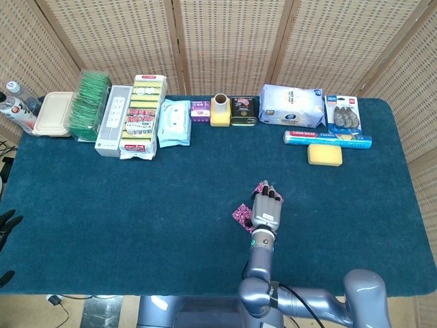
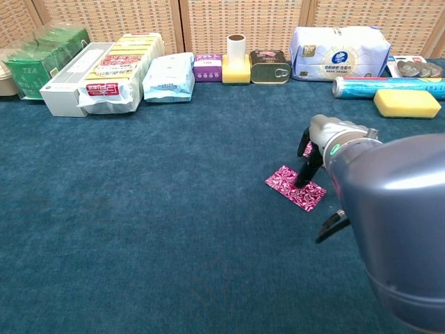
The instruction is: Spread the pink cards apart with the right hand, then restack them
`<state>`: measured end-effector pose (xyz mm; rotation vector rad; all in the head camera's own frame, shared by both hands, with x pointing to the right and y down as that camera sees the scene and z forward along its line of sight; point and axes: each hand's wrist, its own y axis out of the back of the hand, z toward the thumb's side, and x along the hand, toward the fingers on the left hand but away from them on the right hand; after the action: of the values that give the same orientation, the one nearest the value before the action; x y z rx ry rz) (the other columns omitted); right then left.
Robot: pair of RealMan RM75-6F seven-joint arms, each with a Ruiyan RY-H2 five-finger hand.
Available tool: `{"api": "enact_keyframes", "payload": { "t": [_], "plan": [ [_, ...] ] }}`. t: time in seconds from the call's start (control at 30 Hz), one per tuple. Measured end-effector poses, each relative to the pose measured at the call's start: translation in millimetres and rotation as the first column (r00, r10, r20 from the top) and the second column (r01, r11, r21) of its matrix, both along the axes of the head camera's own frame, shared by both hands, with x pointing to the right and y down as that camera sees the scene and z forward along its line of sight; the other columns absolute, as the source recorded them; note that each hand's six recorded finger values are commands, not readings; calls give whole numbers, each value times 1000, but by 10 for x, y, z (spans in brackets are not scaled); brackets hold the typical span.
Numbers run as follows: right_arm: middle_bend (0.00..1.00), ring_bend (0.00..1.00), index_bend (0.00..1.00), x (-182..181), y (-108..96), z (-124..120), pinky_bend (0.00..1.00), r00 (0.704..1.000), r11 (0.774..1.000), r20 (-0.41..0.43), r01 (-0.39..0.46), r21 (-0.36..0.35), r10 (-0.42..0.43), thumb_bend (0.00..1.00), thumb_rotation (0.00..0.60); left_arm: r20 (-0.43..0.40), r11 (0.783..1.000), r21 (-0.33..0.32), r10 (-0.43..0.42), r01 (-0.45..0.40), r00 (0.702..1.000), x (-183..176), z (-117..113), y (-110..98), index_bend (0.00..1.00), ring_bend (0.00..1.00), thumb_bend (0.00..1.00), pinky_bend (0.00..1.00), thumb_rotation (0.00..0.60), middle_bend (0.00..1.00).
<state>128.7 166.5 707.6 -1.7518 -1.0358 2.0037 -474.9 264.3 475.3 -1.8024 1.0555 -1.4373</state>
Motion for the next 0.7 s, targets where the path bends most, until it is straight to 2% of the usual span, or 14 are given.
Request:
{"api": "enact_keyframes", "payload": {
  "t": [0.4,0.7],
  "plan": [
    [0,0,292,-79,135,-11,120,1000,1000,-5,-5,-22,5,271,600,-7,1000,0,3,-3,1000,0,-13,7,0,0,132,83,600,0],
    [0,0,277,-37,175,-21,120,1000,1000,2,-27,-6,27,268,600,-14,1000,6,7,-7,1000,-10,-38,19,0,0,131,83,600,0]
  ]
}}
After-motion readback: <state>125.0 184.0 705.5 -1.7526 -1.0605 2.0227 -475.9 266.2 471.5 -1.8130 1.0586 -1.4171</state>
